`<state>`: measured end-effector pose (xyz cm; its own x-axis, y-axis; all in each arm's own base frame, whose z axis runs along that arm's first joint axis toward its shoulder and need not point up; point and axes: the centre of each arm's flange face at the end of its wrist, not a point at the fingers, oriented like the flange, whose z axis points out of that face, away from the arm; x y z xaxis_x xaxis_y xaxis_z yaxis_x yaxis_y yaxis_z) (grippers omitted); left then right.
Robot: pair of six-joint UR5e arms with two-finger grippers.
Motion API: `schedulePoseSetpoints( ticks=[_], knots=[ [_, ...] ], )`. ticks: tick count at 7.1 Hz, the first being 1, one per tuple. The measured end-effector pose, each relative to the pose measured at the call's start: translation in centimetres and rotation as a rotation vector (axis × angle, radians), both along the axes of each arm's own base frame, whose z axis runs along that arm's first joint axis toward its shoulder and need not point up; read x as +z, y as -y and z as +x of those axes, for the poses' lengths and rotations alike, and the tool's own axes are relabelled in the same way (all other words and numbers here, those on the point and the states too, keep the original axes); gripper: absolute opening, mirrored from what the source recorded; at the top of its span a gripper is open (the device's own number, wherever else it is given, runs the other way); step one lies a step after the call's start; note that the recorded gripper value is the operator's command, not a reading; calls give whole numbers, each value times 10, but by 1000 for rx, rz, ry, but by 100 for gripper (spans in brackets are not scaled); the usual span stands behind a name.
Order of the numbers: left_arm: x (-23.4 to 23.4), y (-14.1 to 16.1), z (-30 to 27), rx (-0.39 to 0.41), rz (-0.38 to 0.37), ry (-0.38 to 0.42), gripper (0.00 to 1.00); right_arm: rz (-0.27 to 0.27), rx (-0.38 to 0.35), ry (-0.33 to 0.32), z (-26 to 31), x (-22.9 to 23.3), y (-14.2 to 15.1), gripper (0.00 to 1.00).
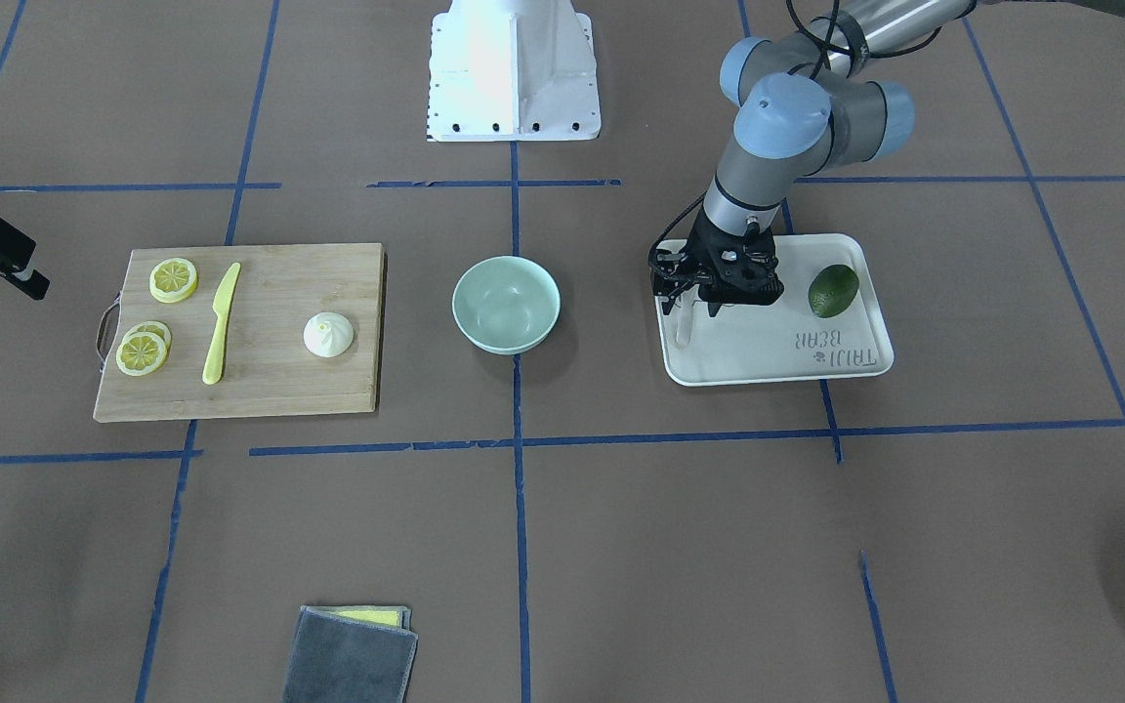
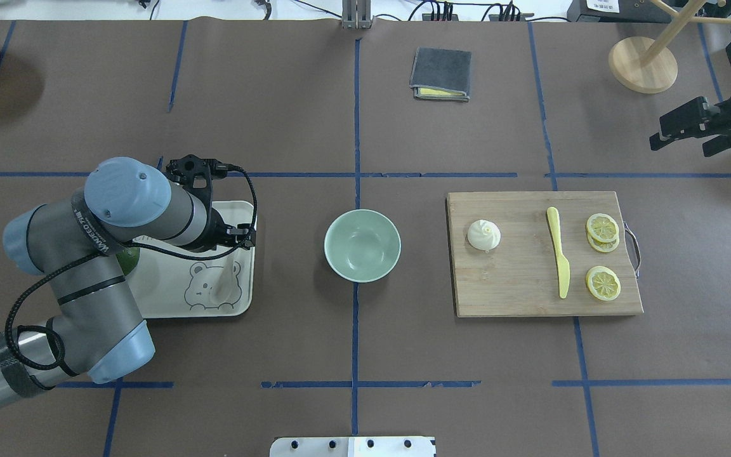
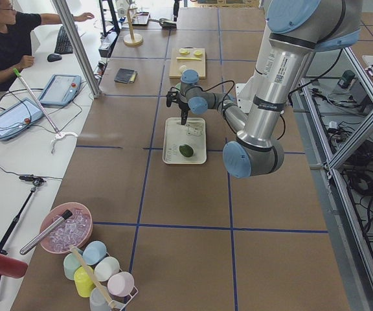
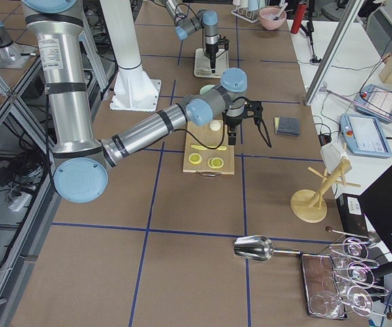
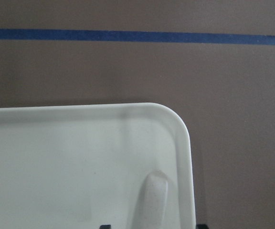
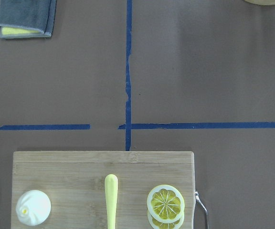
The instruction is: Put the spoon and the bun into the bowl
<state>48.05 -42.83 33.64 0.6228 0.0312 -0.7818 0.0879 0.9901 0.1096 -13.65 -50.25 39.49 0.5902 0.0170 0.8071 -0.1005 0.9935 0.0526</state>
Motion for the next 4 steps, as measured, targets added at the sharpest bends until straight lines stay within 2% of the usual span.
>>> schedulePoseSetpoints(
  ticks=[4],
  knots=[
    [9,0,4,7,-3,9,59,0,0,-1,0,0,0,100]
  ],
)
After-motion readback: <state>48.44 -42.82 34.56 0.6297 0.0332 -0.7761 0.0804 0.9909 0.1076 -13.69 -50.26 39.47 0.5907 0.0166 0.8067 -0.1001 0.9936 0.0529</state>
